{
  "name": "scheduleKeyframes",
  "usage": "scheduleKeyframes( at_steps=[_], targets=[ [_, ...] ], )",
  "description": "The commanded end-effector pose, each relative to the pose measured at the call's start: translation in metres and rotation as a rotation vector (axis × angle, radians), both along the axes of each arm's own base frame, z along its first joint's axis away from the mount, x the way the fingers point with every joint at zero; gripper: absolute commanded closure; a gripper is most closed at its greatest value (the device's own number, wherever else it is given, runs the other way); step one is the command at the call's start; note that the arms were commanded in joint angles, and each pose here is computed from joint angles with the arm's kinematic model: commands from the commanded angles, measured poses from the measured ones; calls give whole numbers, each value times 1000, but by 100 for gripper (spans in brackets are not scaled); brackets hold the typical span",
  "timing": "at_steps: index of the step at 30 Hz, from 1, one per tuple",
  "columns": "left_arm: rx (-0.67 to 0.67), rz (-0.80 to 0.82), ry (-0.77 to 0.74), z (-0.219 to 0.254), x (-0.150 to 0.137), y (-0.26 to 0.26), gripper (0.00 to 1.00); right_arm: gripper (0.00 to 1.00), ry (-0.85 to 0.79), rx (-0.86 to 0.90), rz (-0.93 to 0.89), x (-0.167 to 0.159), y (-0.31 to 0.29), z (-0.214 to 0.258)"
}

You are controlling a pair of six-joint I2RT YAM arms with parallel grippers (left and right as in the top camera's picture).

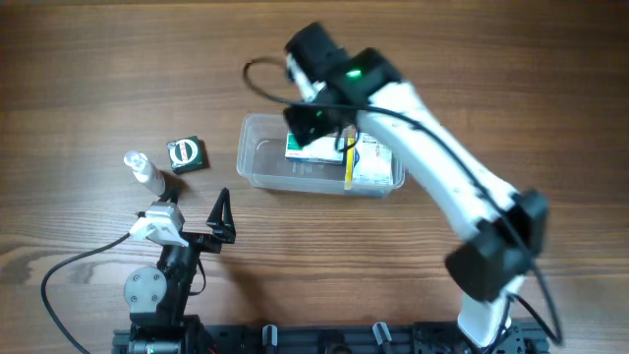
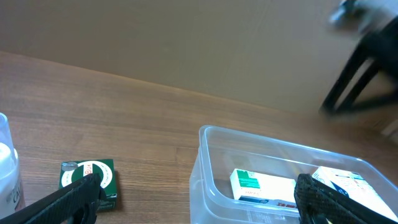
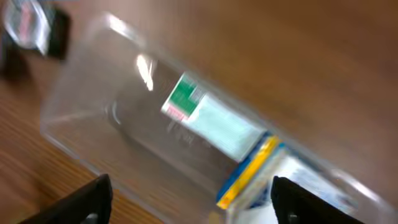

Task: Pack container

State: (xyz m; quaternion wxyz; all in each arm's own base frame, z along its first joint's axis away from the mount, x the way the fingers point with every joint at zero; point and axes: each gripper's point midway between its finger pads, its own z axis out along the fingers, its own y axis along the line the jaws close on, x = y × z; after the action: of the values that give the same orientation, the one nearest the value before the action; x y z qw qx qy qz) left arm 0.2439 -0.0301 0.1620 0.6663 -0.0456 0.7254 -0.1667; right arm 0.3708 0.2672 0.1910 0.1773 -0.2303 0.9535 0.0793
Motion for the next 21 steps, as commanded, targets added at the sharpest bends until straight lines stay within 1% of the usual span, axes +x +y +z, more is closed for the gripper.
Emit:
scheduleKeyframes(
  at_steps=[1,5,12,17,21],
  targets=[
    [15,-4,-1,-1,0,-1,0,0,-177,38,-218,32,-64,66],
    [18,34,-1,-1,1,6,0,0,-221,2,-384,52,-132,80],
    [18,34,2,-2,1,5,0,0,-162,-20,-654,59,-229,72],
    [18,34,2,-2,1,5,0,0,-142,-46,-743,56,-274,70],
    [12,29,2,-2,1,5,0,0,-151,-42,-780,58,-288,71]
  ],
)
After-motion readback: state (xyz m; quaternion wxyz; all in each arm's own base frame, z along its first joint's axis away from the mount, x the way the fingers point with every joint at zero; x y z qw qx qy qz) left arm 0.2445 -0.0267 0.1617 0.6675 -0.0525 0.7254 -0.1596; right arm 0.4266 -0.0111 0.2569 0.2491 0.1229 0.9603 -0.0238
